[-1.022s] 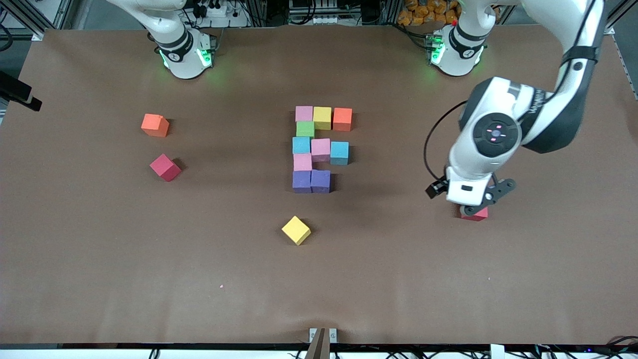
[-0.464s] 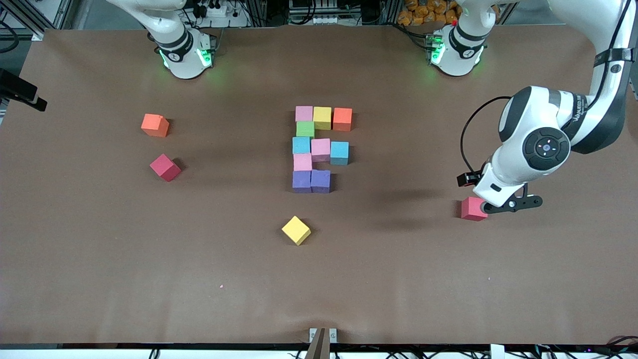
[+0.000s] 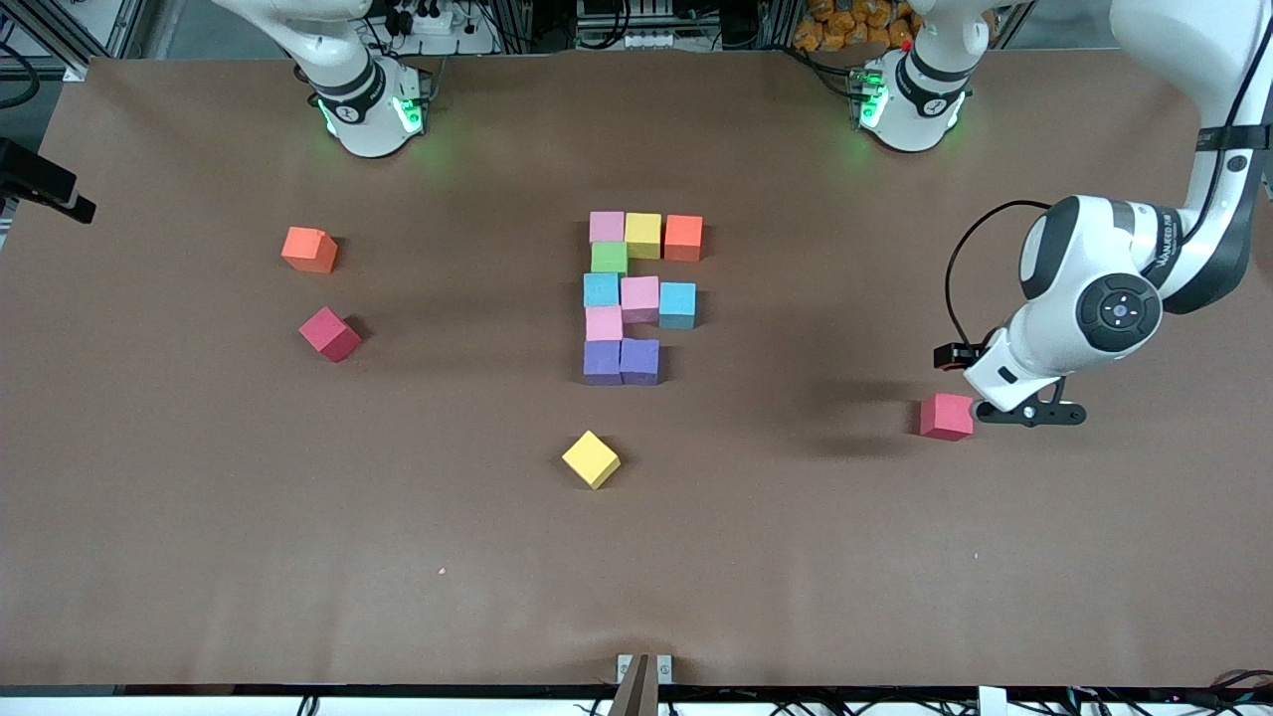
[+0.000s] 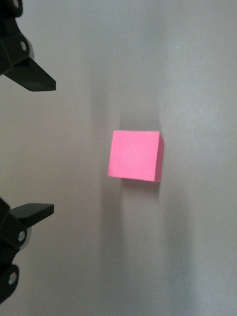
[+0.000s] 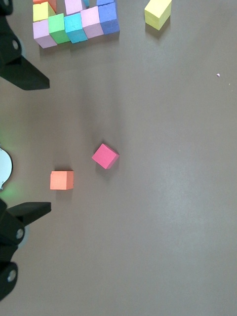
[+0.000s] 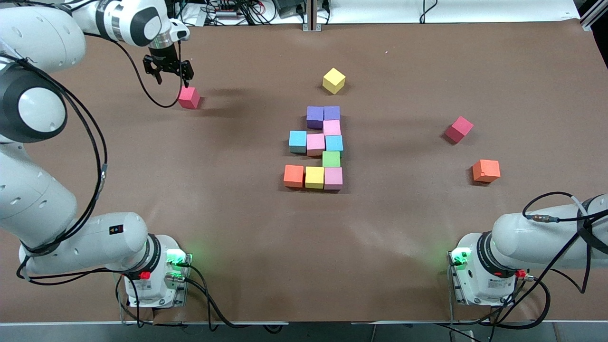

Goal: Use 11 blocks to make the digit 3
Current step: 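Move the left gripper to the red block and grasp it, then lift and carry the red block toward the grid with the left gripper, then place the red block next to the purple blocks and open the left gripper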

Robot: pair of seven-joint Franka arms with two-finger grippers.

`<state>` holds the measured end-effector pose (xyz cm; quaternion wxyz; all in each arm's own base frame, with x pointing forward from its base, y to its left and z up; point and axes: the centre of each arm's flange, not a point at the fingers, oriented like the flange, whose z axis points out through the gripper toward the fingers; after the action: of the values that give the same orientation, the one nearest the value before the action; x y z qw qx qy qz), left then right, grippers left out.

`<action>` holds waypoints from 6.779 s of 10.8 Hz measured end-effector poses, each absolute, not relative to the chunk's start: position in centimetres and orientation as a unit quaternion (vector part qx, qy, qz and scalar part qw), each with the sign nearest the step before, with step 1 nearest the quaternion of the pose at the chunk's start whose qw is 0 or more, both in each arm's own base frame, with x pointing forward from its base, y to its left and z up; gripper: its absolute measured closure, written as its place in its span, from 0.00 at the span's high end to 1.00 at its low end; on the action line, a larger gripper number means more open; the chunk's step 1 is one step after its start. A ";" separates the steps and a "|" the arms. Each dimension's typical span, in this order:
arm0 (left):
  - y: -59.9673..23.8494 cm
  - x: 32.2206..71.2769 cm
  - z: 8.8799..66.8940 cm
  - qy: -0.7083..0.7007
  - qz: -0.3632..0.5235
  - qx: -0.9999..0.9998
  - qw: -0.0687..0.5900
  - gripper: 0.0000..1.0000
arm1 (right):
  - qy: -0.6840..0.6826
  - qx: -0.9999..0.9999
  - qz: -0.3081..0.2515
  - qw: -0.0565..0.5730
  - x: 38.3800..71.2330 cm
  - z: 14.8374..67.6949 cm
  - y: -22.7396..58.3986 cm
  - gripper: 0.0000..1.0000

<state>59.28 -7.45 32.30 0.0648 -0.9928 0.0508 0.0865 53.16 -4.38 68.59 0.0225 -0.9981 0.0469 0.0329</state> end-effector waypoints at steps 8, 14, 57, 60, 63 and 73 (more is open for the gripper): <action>-4.3 61.6 24.8 0.051 0.063 -0.996 0.047 1.00 | 0.040 -0.998 0.035 0.024 53.5 68.3 -3.6 1.00; -3.8 62.2 24.0 0.024 0.063 -0.997 0.027 1.00 | 0.039 -0.998 0.036 0.024 53.5 68.2 -3.5 1.00; -40.0 55.8 30.9 -0.758 0.089 -0.645 -0.040 0.54 | 0.046 -0.997 0.053 0.026 54.0 66.5 -4.3 1.00; -41.9 54.6 28.8 -0.745 0.084 -0.661 -0.038 0.54 | 0.045 -0.997 0.050 0.026 53.9 66.8 -4.3 1.00; -43.0 54.2 26.4 -0.734 0.084 -0.672 -0.050 0.54 | 0.038 -0.998 0.045 0.027 54.0 67.0 -3.7 1.00; -44.2 51.9 22.2 -0.718 0.087 -0.689 -0.047 0.54 | -0.025 -0.999 0.003 0.042 55.2 67.5 -0.3 1.00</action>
<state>51.93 -44.16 22.20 -0.0465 -0.6891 -0.7180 0.0868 55.18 -0.25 67.51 0.0417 -0.9988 -0.0254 0.0028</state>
